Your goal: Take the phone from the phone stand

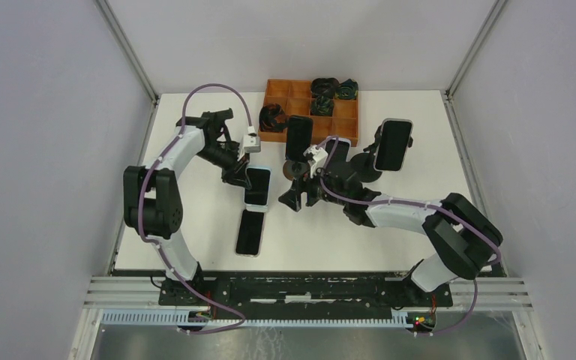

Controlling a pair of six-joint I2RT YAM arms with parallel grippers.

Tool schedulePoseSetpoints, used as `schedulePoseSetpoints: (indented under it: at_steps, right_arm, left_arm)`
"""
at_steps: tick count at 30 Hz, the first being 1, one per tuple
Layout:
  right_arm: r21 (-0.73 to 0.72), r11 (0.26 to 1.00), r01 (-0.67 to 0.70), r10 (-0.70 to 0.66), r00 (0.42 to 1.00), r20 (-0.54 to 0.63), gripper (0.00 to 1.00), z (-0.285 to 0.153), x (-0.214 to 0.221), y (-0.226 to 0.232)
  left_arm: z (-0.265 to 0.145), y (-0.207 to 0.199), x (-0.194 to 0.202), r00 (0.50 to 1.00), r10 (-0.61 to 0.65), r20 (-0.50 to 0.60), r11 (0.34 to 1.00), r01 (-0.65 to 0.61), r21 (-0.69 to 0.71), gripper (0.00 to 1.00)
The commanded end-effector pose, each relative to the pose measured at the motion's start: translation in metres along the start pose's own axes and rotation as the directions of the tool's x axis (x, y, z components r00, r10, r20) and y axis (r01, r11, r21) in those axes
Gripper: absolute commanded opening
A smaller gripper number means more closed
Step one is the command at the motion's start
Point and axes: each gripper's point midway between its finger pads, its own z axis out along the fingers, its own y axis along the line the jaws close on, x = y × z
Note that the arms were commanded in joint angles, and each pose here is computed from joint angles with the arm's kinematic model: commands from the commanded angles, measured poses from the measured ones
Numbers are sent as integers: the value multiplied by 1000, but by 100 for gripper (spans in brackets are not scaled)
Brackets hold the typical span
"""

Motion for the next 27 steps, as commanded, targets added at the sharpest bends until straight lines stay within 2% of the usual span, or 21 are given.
schedulePoseSetpoints:
  at_steps: [1,11,16,22,27]
  right_arm:
    - [-116,990,77,-64,992,111,87,18,-40,29]
    - [-202,969,143,-97,970,221,81,27,-81,65]
    - [-229,959,166,-107,962,250,76,18,-89,80]
    - [-260,939,225,-142,942,303,75,-8,-103,96]
    - [-332,911,244,-152,948,280,69,-11,-100,115]
  left_arm:
    - [-23,-28,-45,988,106,113,994,-110,28,2]
    - [-48,-71,-91,966,138,219,987,-152,50,2]
    - [-52,-105,-97,957,168,234,982,-184,48,2]
    - [-48,-127,-92,960,185,210,977,-202,64,2]
    - [-47,-135,-93,959,195,205,975,-213,70,2]
